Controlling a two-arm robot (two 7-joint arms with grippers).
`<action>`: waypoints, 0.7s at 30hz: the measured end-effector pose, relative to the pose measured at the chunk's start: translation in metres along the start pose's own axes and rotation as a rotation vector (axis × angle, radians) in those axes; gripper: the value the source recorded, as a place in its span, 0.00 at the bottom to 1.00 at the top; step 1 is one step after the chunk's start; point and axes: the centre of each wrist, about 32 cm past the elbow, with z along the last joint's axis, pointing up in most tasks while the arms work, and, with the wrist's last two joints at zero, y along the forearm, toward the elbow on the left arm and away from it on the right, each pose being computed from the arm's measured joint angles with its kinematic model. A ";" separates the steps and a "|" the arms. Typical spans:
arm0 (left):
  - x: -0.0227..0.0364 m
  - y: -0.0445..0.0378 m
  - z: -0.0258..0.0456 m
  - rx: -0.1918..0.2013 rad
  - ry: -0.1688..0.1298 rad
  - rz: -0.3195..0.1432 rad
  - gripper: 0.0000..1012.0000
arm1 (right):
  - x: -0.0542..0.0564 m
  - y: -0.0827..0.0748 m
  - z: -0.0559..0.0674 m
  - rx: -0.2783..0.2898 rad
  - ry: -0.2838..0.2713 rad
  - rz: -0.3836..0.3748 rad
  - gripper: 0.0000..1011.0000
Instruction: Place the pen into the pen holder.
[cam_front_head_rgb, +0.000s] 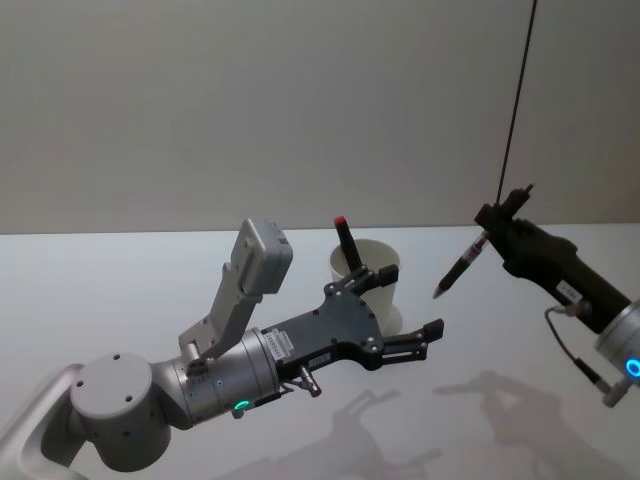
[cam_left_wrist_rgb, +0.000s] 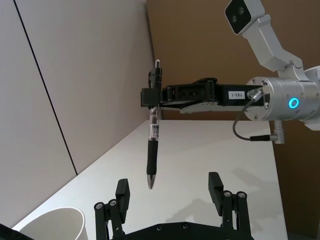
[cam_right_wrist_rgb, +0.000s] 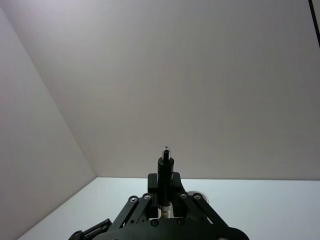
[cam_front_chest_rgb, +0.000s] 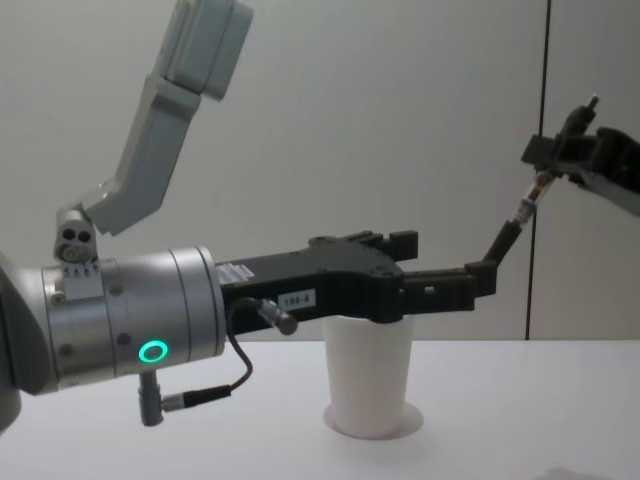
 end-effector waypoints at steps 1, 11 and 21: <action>0.0000 0.0000 0.0000 0.000 0.000 0.000 0.99 | 0.001 0.001 0.001 0.001 -0.008 0.003 0.14; 0.0000 0.0000 0.0000 0.000 0.000 0.000 0.99 | 0.017 0.013 0.010 -0.004 -0.109 0.046 0.14; 0.0000 0.0000 0.0000 0.000 0.000 0.000 0.99 | 0.036 0.035 0.015 -0.021 -0.192 0.100 0.14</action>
